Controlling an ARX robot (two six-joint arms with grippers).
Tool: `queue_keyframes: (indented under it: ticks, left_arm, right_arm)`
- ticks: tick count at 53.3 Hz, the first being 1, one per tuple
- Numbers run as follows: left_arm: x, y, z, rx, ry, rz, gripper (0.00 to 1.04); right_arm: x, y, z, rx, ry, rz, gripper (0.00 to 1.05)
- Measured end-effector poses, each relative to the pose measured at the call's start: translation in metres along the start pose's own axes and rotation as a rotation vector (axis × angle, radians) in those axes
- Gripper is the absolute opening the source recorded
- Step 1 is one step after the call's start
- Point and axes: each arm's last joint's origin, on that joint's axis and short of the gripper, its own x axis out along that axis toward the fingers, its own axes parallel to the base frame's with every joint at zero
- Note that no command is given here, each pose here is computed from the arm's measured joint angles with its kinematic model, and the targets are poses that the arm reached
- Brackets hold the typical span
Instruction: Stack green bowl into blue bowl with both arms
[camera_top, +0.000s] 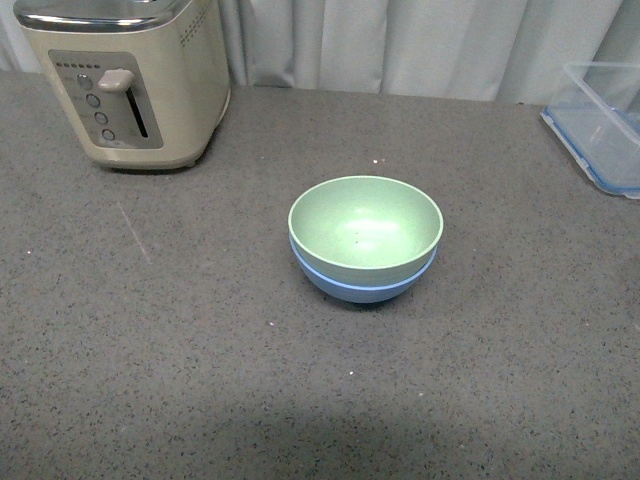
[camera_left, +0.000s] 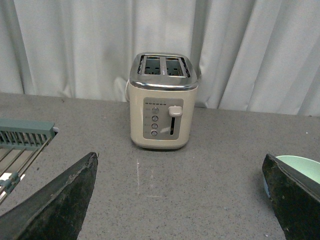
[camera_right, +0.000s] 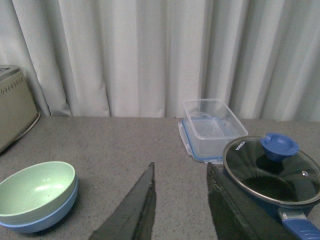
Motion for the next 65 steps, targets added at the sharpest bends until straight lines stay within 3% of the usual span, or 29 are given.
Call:
queue_keyframes:
  ticks: [22,65]
  left_arm:
    - [0.0000,0.0000,-0.0001,0.000,0.000,0.000,0.98]
    - [0.0000,0.0000,-0.0001,0.000,0.000,0.000,0.98]
  right_arm:
    - [0.0000,0.0000,0.0000,0.000,0.000,0.000,0.97]
    - [0.0000,0.0000,0.0000,0.001,0.000,0.000,0.96]
